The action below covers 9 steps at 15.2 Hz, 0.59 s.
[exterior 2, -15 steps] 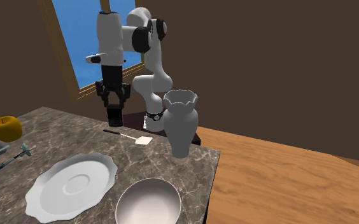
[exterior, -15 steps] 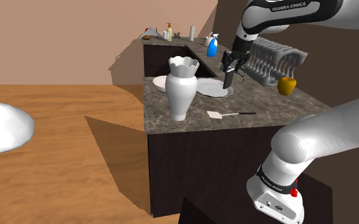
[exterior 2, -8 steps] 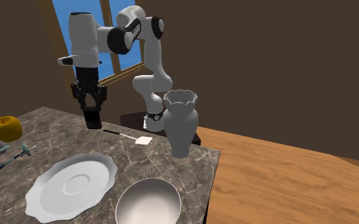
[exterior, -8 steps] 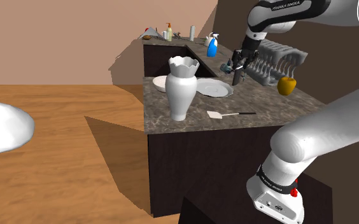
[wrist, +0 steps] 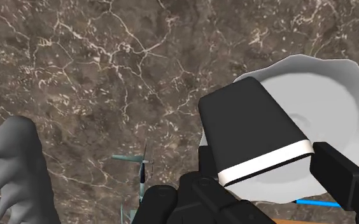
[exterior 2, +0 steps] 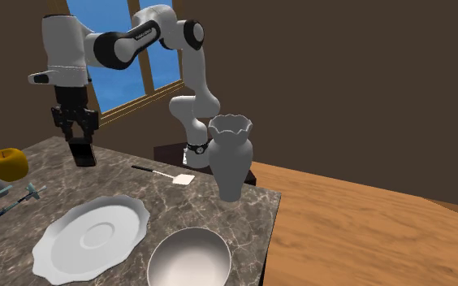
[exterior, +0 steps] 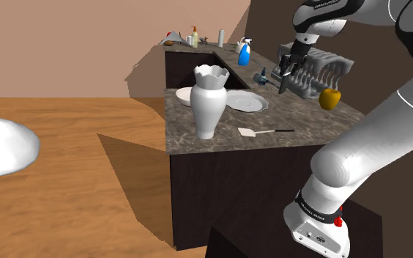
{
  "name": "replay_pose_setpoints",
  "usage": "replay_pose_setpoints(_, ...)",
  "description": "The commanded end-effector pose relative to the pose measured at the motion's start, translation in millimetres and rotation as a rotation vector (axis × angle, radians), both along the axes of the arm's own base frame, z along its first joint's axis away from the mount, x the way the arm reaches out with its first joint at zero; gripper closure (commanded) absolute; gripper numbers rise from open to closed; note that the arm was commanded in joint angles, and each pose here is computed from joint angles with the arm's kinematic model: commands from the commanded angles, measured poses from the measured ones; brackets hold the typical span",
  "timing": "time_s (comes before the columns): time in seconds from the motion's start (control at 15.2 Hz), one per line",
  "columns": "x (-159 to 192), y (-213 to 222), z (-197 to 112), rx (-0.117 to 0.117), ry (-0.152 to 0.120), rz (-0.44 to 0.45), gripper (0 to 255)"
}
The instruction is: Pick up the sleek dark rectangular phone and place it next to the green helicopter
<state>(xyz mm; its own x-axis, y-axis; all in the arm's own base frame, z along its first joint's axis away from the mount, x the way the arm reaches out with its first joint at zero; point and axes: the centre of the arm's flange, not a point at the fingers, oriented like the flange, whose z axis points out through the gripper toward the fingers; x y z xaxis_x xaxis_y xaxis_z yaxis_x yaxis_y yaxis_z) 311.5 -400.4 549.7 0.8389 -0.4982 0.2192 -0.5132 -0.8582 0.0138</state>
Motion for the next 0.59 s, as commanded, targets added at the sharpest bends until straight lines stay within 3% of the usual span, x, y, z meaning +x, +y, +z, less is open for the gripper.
replay_pose_setpoints(0.0,-2.0,-25.4,-0.4,-0.002,0.0,0.002,255)
replay_pose_setpoints(0.53,-16.1,-130.1,-0.4,-0.002,0.0,0.002,255)
